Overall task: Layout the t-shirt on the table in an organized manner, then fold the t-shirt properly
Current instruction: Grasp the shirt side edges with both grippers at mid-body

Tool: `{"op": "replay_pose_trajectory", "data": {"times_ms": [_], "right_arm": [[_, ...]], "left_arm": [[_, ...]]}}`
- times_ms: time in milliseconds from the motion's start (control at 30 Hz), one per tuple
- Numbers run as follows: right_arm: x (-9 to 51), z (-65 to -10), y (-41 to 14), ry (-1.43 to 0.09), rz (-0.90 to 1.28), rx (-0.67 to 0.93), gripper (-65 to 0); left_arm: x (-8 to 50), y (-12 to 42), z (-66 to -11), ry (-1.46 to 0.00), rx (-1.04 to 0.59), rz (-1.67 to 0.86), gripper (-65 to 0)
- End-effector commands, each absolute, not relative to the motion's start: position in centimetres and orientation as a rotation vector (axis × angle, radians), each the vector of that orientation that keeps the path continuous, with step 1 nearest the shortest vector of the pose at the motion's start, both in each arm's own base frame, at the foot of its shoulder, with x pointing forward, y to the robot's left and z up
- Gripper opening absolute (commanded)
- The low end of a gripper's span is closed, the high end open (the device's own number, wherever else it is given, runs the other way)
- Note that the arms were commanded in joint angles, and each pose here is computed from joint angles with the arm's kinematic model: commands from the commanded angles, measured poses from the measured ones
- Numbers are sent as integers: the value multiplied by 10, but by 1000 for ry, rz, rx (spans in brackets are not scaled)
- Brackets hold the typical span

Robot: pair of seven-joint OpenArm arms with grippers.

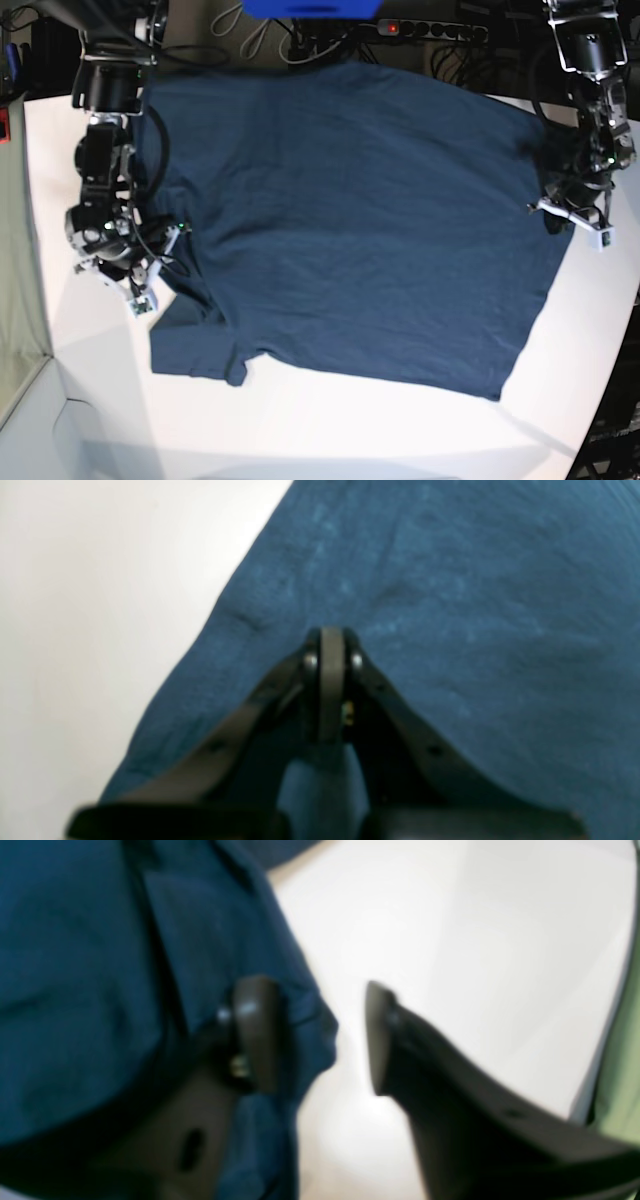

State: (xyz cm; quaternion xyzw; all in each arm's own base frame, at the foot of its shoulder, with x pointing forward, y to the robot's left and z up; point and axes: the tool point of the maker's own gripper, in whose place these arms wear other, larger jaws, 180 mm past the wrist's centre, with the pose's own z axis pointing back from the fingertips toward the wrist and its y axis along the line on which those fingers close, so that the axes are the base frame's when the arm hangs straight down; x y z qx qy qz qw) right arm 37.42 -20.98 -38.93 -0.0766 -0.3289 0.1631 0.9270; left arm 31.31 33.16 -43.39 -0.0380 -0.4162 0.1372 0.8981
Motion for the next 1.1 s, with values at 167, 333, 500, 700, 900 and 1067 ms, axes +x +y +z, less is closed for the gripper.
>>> {"op": "replay_pose_trajectory", "data": {"times_ms": [167, 333, 500, 700, 900, 1067], "right_arm": [[404, -368, -240, -717, 317, -204, -644], [412, -372, -272, -682, 233, -207, -608], [424, -365, -291, -676, 200, -216, -558], [439, -350, -293, -702, 195, -219, -411], [444, -339, -296, -721, 190, -230, -260], [422, -336, -294, -727, 219, -275, -292]], "left_arm": [[306, 341, -438, -813, -41, 276, -646], [301, 338, -439, -809, -44, 272, -646], [312, 328, -423, -856, -55, 239, -646], [324, 306, -401, -897, -98, 231, -646], [345, 272, -342, -1046, -152, 205, -646], [367, 260, -298, -1164, -164, 183, -646]]}}
